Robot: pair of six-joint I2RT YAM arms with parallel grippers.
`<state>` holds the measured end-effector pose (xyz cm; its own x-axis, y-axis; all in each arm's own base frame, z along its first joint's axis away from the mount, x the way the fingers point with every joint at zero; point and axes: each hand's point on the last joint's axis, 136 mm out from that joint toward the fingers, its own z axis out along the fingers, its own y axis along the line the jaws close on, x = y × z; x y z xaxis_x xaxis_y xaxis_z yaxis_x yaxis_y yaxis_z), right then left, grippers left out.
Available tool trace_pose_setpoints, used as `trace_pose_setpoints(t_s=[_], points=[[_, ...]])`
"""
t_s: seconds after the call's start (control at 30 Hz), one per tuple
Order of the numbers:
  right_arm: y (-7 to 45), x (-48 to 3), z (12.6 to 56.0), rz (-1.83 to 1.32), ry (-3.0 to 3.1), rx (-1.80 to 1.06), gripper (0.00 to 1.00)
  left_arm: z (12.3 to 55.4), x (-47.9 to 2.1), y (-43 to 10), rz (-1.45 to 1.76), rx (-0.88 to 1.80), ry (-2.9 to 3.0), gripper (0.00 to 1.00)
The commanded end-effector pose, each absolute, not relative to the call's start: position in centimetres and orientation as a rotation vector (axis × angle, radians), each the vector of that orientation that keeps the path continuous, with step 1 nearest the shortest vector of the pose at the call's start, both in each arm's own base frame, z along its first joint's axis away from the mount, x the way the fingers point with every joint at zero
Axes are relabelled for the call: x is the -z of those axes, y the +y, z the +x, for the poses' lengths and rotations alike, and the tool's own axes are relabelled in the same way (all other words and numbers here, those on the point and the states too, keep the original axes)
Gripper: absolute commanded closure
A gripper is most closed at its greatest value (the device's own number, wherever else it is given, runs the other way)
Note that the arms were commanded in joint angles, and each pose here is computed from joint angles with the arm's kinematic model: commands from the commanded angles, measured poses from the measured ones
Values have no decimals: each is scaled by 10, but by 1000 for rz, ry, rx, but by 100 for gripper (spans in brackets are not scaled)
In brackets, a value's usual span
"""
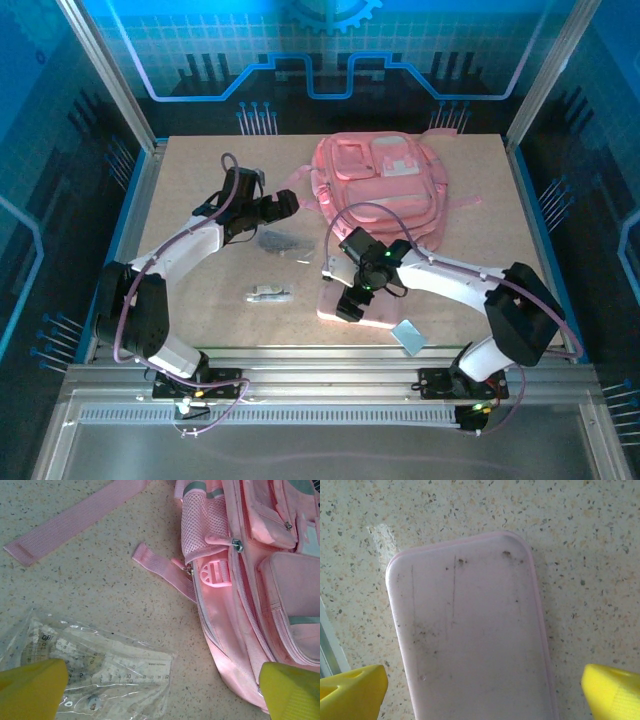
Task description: Pack books, pencil case, and school supplies into a backpack
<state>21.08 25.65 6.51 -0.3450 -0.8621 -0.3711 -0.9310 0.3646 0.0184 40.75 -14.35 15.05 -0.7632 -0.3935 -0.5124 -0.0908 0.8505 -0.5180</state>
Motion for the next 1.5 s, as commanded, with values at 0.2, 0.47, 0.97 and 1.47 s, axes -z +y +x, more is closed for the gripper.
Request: trace_pose_setpoints(t_s=[0.2,0.47,0.97,1.47], points=[[269,-30,187,-1784,2326,-311,0,403,-155,-140,-365,677,2373,1],[267,-13,191,-1876,2321,-159,0,400,-158,-137,-372,678,2365,1],[279,-32,202,-1833,2278,-221,26,397,-163,-133,-374,679,2353,1],[293,-95,232,-1517,2370,-545,29,398,-176,-138,-349,716,2331,1]])
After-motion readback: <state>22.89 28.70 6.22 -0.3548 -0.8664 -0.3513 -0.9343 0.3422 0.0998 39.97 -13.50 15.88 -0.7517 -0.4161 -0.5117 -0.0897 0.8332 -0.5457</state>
